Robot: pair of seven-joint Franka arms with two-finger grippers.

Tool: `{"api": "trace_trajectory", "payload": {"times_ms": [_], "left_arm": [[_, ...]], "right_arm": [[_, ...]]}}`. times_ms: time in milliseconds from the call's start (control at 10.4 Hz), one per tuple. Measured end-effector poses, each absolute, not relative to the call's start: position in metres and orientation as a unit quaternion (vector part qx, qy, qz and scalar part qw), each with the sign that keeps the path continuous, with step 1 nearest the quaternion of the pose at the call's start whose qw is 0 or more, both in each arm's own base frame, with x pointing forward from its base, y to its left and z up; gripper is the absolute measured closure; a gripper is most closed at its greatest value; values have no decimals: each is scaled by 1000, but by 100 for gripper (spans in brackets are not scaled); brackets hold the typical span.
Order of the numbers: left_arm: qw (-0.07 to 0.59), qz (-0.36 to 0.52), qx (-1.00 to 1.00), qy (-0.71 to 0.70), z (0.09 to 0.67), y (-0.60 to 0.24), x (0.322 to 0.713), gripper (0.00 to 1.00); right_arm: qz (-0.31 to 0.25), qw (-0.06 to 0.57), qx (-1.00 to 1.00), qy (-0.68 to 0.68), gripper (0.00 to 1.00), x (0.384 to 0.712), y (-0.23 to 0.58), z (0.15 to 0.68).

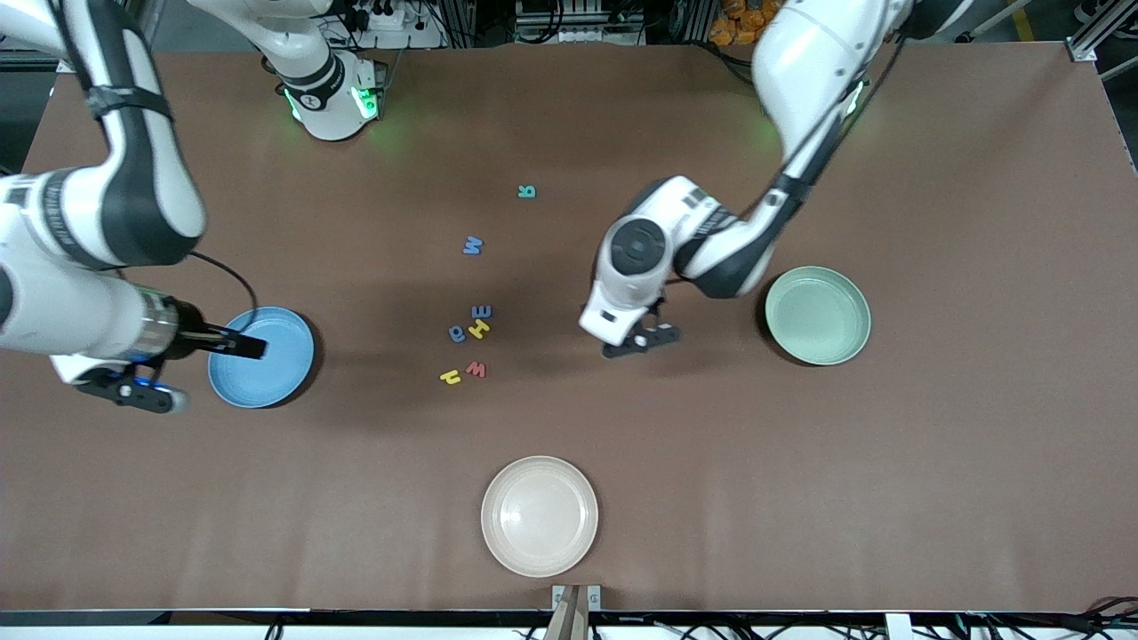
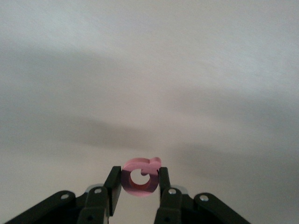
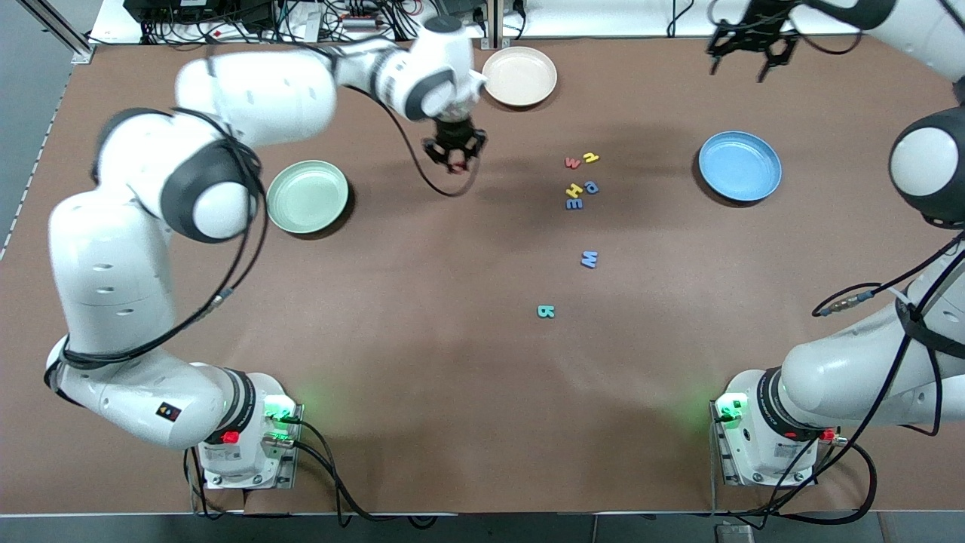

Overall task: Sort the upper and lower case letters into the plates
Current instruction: 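Carry the pink letter to the green plate while the right gripper reaches letters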

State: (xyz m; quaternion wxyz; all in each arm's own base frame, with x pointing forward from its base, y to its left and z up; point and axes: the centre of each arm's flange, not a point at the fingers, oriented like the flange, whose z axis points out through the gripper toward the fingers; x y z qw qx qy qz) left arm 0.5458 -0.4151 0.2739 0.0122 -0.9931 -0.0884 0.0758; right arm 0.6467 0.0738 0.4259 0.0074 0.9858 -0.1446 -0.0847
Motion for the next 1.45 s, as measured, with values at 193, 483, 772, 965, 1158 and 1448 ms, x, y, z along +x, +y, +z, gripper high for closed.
{"api": "trace_trajectory", "payload": {"times_ms": [193, 483, 772, 965, 1158, 1448], "left_arm": [[20, 99, -994, -36, 280, -356, 565, 63], [24, 129, -989, 66, 278, -283, 563, 63], [11, 155, -975, 156, 284, -172, 558, 63], [-7, 171, -967, 187, 265, -108, 550, 63], [-16, 155, -966, 206, 230, -101, 529, 63], [-18, 153, -966, 209, 218, -102, 520, 54]], "right_arm": [[-72, 8, 988, -135, 0, 643, 131, 421], [-59, 5, 994, -93, 0, 629, 197, 416], [-61, 11, 997, -51, 0, 597, 285, 383], [-50, 0, 998, -28, 0, 587, 321, 332], [-37, -8, 999, -17, 0, 572, 328, 272], [-44, -4, 999, 5, 0, 527, 337, 218]]}}
